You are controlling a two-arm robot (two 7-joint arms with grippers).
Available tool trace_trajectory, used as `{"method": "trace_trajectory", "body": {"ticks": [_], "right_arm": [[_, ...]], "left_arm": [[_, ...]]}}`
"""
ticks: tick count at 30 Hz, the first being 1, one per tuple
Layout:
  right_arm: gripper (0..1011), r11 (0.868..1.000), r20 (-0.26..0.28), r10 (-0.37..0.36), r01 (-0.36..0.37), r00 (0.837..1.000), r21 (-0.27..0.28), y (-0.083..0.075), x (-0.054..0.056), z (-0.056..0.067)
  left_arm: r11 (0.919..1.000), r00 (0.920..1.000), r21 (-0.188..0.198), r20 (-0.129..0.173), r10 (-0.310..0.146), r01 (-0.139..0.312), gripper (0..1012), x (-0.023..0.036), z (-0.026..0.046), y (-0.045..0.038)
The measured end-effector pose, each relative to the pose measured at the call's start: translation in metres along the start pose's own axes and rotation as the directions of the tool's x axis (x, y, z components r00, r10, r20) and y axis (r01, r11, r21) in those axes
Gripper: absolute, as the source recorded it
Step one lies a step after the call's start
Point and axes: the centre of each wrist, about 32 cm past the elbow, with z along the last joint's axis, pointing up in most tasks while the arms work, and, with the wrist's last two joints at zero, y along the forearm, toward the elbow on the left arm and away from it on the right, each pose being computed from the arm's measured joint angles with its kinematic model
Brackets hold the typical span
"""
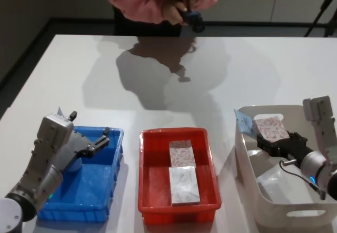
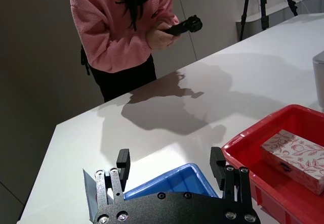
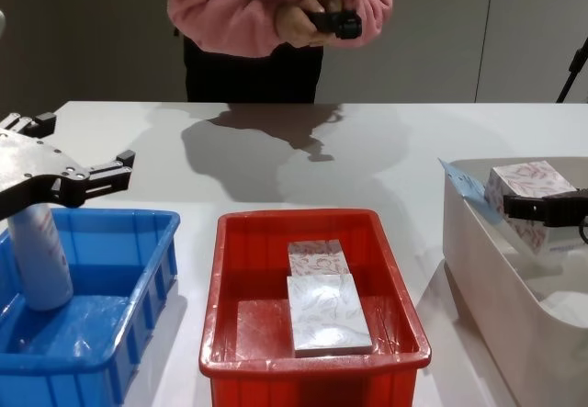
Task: Bimanual collaborative sorting of washing and personal care products
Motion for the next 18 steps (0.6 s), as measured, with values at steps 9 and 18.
{"method": "trace_trajectory", "body": {"ticks": [9,18], "right_arm": [[788,1.000,-0.023,-0.002,0.001,1.000,-0.021,0.0064,-0.0001,0.0013],[787,0.999,-0.055,-0.002,0.000,0.998,-0.048,0.0094,-0.0007,0.0009]], "left_arm": [[1.0000,1.0000,0.000,0.000,0.000,0.000,1002,0.0000,0.0000,0.0000],[1.0000,1.0000,0.000,0.000,0.000,0.000,1002,0.0000,0.0000,0.0000]]}}
